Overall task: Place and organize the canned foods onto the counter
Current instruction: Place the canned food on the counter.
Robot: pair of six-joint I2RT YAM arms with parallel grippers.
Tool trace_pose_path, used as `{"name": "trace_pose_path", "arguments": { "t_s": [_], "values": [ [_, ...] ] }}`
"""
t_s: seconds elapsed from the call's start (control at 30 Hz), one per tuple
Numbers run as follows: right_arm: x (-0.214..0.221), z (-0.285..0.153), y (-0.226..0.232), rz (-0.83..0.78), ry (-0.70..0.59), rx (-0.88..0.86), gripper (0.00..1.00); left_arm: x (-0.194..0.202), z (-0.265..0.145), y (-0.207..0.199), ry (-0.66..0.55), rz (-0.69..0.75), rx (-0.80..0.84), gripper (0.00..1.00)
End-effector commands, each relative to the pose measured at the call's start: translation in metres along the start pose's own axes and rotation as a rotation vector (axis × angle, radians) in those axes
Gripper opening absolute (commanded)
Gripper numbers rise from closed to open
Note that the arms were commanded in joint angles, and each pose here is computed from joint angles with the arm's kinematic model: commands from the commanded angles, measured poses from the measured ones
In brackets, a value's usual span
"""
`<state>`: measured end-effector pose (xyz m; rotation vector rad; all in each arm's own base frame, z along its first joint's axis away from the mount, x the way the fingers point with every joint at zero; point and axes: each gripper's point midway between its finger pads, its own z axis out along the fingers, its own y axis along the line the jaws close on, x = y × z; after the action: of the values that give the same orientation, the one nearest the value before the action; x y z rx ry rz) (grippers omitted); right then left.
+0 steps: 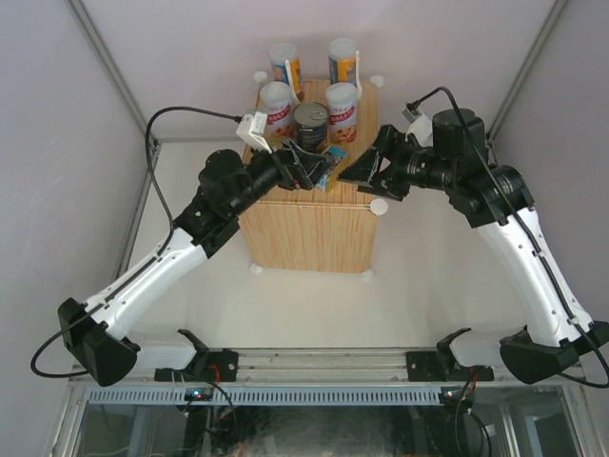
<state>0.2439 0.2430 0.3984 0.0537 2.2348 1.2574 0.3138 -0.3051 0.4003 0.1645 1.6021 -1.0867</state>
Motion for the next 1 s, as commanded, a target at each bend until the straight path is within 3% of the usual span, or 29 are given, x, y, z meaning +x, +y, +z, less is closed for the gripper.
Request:
{"name": "trace_pose_path", "arguments": {
  "t_s": [0.0,0.27,0.63,0.97],
  "values": [
    [-0.019,-0.001,-0.007,-0.131,-0.101,0.133,0.7,-0.047,-0.02,-0.025,-0.113,0.032,0.018,0.98],
    [-0.038,0.016,-0.023,-0.17,-0.213,0.36,0.7,-0.054,-0.034,-0.021,-0.129,0.03,-0.028,0.97],
    [-0.045,0.03,0.006,-0.185,-0.358,0.494,0.69,-0.077,-0.074,-0.024,-0.255,0.038,-0.036,0.96],
    [-0.035,0.042,0.007,-0.148,-0.415,0.593,0.8,-0.077,-0.09,-0.024,-0.273,0.038,-0.034,0.96]
  ]
}}
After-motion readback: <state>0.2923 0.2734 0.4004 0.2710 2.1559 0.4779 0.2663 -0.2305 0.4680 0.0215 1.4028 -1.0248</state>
